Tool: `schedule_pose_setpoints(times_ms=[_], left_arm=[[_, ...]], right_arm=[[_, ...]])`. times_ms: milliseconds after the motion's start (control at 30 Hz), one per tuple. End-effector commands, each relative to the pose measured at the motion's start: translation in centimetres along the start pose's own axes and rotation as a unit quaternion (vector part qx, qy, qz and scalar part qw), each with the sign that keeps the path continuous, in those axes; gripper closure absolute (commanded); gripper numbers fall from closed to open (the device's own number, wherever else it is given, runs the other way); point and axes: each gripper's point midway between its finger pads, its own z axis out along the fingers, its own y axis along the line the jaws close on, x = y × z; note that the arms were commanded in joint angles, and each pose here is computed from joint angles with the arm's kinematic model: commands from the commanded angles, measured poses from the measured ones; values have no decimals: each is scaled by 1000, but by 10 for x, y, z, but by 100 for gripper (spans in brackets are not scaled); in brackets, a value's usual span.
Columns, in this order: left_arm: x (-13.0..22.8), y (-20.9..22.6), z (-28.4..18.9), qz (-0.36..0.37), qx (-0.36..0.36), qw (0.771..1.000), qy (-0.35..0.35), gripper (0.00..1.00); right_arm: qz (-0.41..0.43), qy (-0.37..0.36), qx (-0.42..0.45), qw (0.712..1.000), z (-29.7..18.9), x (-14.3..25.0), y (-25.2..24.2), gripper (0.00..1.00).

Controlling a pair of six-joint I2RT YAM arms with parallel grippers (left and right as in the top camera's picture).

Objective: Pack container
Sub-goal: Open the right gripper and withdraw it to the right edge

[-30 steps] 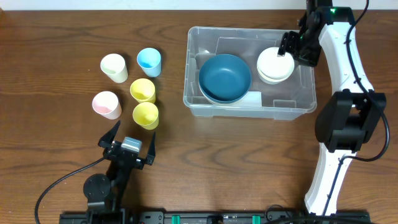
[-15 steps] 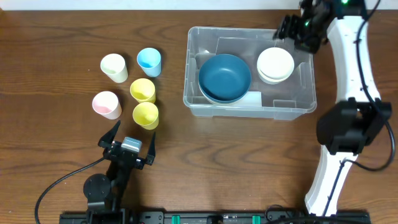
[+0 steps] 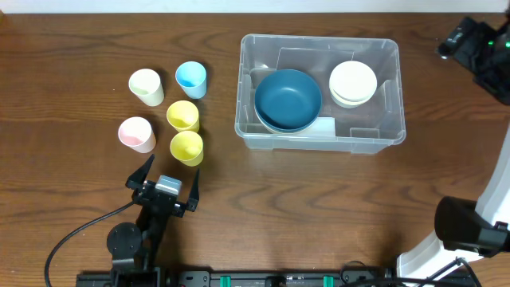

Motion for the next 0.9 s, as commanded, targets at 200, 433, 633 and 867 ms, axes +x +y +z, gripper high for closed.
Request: schedule_pose_setpoints(times_ms=[200,433,633,867], left_arm=[[16,-4,1,0,6,1000,21,2],[16,-4,1,0,6,1000,21,2],[16,-4,1,0,6,1000,21,2],[16,-4,1,0,6,1000,21,2]], right_arm=[[114,105,122,980,63,24,-83,1],[201,149,177,952,90,45,-123,1],[203,187,197,941,111,67,-135,1],[200,208,208,935,122,81,-139,1]])
